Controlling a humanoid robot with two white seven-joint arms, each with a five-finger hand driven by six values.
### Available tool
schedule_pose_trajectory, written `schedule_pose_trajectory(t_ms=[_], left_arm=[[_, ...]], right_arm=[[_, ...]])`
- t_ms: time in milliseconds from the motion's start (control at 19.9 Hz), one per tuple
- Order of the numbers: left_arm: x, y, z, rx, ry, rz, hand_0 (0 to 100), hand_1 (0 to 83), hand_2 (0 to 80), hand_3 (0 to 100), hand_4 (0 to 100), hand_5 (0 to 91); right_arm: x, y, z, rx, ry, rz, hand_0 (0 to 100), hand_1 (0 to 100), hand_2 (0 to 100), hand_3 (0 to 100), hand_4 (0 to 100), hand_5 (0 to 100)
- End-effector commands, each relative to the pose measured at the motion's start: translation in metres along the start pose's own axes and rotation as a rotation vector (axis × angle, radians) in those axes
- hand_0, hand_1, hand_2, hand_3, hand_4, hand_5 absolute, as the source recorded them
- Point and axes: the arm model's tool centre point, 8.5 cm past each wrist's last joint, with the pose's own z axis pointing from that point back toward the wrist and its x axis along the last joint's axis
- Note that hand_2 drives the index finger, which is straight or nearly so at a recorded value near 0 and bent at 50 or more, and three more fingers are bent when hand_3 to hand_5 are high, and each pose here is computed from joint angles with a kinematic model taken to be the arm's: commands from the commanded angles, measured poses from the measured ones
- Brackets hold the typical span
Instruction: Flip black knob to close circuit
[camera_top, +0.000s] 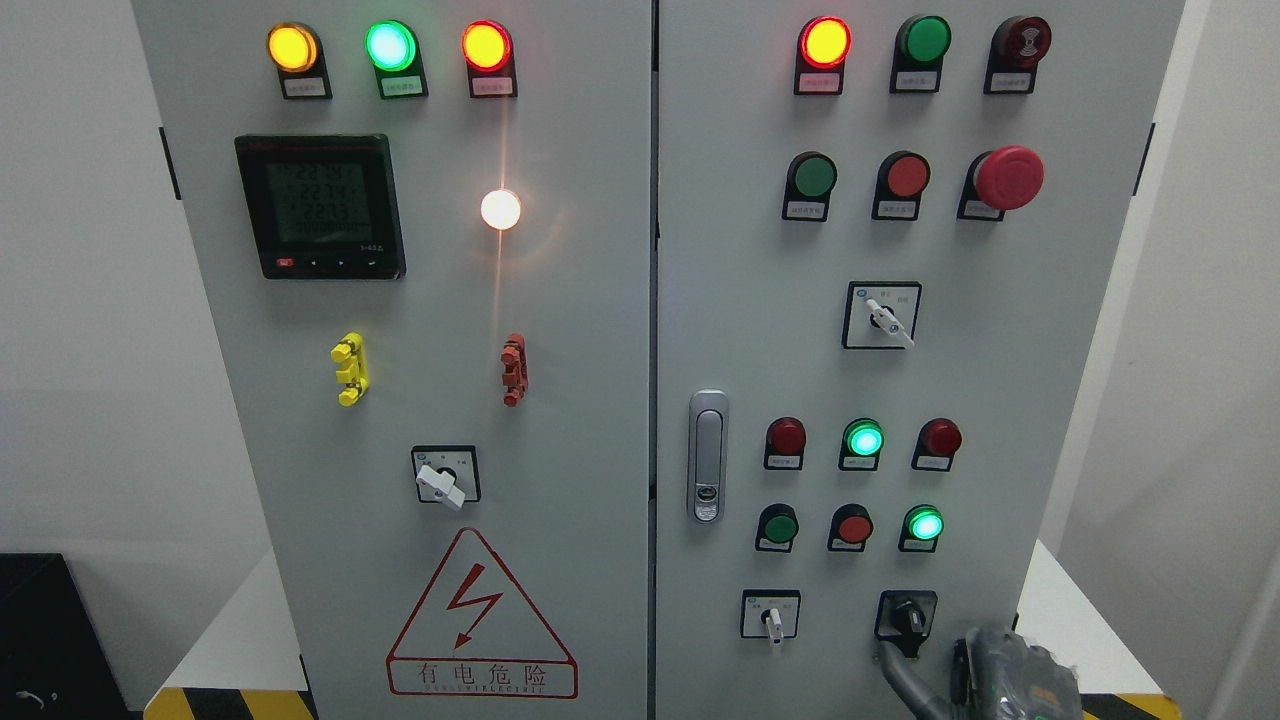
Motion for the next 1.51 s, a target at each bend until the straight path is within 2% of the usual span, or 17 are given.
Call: schedule_pose_trajectory(t_ms=[0, 653, 1456], left_arm=[[0.0, 0.0, 0.0, 0.0, -0.001, -0.001, 12, 55.6, 0.0, 0, 0, 0.0], [0.0, 0.0, 0.0, 0.0, 0.0, -0.001, 12, 55.6, 0.0, 0, 0, 0.0], [0.0, 0.0, 0.0, 0.0, -0.001, 0.001, 12, 55.6, 0.0, 0, 0, 0.0]], right_arm=[[-0.018, -0.004, -0.007, -0.009, 0.032, 0.027, 0, 0, 90, 100, 97, 97], [-0.028, -0.01, -0.011, -0.023, 0.063, 0.009, 0, 0, 89, 100, 96, 96], [-0.022, -0.022, -0.011, -0.056, 0.039, -0.04, 0, 0, 89, 100, 96, 96]])
